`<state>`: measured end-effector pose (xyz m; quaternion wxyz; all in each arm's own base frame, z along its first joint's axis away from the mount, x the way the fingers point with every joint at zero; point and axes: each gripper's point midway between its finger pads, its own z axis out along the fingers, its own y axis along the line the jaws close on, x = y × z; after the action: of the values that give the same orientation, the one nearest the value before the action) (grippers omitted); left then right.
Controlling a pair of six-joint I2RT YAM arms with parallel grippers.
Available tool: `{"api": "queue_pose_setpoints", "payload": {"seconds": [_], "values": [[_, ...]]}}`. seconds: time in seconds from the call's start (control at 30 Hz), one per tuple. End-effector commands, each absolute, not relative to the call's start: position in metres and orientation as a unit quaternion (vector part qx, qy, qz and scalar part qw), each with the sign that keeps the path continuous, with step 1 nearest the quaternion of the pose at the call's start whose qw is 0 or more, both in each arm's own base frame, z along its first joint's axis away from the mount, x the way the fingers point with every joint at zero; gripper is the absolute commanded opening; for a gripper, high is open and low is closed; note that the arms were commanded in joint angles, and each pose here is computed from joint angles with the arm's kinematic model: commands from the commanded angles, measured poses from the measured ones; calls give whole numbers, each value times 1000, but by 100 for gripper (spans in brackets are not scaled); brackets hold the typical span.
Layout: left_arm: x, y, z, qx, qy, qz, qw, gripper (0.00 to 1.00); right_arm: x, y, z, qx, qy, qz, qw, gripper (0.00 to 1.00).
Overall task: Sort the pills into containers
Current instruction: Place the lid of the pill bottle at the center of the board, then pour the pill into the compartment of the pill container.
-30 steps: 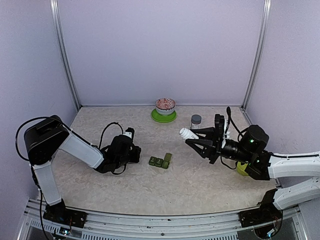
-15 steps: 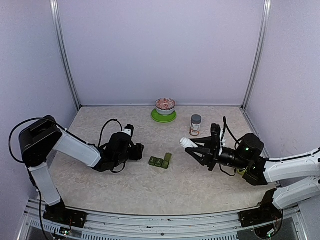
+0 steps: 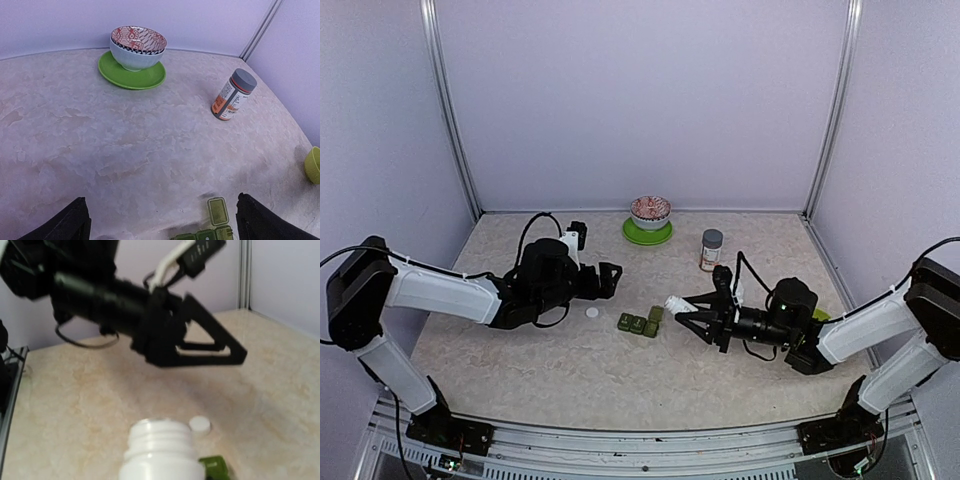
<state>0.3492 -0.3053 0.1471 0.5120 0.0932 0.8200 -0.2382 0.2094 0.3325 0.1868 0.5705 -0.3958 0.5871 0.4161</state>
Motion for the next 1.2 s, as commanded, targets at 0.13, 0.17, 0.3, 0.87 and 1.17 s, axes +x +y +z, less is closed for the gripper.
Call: {"api": "queue_pose_setpoints", "payload": {"seconds": [0.13,0.17,0.3,0.87,1.17], "values": [[338,-317,156,128,818,-262,496,99,229,344,170,-389,591,413,574,24],[338,-317,155,130,818,-261,496,99,230,345,167,-391,593,412,571,24],[339,-318,151,142,819,-264,489,99,237,350,157,-391,600,408,565,24],[341,-344,102,250,837,-263,409,99,254,358,117,-394,640,397,527,24],[342,-346,96,268,821,-287,414,99,257,359,101,-394,654,395,511,24]]}}
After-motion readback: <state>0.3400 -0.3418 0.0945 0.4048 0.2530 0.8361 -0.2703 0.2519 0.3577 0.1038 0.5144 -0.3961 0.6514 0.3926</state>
